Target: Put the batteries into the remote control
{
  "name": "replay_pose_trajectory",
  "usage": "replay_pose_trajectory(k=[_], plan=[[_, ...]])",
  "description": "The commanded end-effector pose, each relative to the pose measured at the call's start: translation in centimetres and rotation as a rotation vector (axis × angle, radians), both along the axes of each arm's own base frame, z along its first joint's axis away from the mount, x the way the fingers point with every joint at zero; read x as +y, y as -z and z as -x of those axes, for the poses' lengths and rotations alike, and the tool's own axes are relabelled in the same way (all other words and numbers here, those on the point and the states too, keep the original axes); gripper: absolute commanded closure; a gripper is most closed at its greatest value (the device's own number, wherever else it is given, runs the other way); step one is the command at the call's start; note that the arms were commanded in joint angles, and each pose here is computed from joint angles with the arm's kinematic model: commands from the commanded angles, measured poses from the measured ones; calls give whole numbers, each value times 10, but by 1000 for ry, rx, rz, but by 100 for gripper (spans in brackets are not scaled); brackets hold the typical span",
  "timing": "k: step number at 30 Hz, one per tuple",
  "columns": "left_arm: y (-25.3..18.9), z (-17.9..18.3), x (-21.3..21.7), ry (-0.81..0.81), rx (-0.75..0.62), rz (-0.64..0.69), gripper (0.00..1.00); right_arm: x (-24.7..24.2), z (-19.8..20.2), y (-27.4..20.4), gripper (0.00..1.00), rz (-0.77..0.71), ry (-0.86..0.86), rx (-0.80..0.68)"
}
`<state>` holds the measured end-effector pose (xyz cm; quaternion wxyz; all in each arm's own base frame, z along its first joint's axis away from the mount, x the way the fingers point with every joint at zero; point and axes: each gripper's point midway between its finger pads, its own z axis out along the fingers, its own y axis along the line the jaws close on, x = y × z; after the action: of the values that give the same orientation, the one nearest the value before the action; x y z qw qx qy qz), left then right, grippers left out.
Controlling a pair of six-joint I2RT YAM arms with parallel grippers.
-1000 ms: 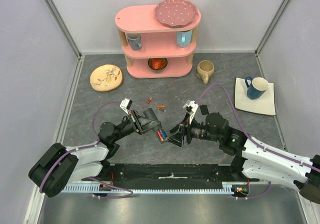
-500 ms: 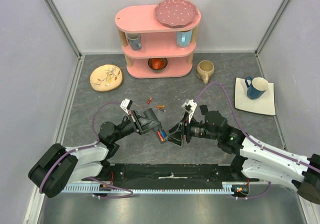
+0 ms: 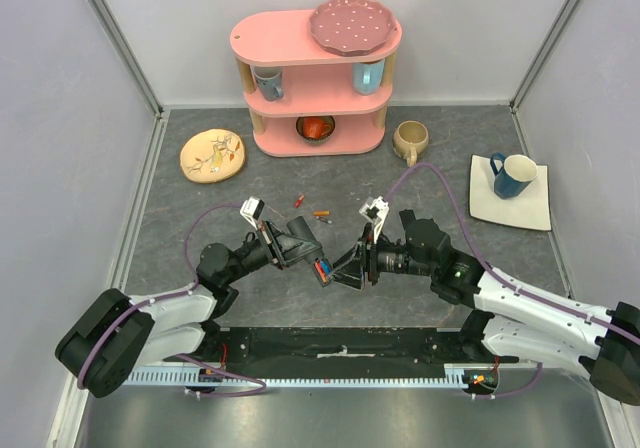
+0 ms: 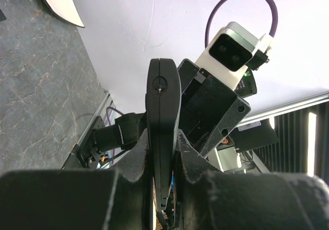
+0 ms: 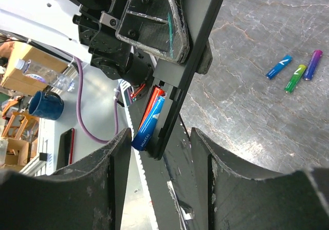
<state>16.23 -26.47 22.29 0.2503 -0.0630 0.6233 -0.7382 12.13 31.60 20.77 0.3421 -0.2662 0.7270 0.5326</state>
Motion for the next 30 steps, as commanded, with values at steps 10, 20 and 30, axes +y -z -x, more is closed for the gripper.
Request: replay_pose_trajectory(k=[10, 20, 30], plan=[[-35, 14, -4, 53, -110, 66, 98, 4, -13, 2, 49, -33, 27, 39], [-37, 17, -6, 69, -126, 62, 98, 7, -17, 3, 54, -57, 23, 72], [-36, 18, -8, 75, -133, 56, 98, 9, -17, 10, 71, -42, 12, 94]])
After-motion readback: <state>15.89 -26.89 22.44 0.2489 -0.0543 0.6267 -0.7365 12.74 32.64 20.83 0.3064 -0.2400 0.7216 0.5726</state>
